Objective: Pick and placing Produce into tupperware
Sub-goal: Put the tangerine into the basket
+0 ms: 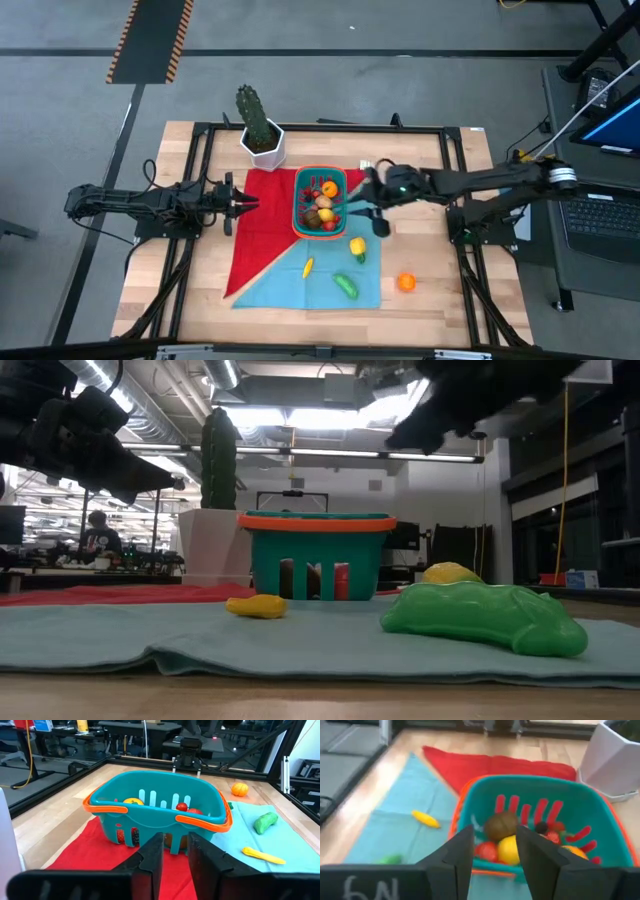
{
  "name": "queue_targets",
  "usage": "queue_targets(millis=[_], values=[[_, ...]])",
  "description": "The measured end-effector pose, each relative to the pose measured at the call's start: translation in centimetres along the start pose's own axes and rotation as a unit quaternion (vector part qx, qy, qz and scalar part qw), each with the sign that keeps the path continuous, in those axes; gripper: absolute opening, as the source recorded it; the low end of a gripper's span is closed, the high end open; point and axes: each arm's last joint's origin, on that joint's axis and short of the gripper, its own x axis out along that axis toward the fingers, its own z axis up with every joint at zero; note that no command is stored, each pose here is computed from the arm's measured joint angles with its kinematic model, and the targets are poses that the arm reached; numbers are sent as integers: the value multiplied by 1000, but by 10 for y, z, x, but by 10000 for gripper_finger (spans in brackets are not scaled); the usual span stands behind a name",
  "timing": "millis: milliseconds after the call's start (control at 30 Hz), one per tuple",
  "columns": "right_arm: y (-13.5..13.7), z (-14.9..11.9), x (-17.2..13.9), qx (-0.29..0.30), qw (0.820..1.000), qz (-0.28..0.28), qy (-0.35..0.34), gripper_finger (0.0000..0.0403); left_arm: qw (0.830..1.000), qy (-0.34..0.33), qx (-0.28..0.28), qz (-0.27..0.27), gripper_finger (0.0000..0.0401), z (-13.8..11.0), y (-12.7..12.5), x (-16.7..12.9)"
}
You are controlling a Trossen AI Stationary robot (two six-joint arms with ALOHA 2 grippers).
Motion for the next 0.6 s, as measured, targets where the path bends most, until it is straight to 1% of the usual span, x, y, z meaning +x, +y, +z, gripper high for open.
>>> queue_targets(millis=[300,400,467,600], values=[[27,-40,-46,34,998,41,-28,148,1000,0,-13,-1,90,0,0,0],[34,-51,-59,50,997,58,-13,148,1000,1,-13,-2,92,0,0,0],[38,-55,-67,63,996,68,-6,148,1000,0,-13,-2,93,0,0,0],[45,-60,-75,67,994,86,15,148,1000,0,-13,-2,87,0,0,0]])
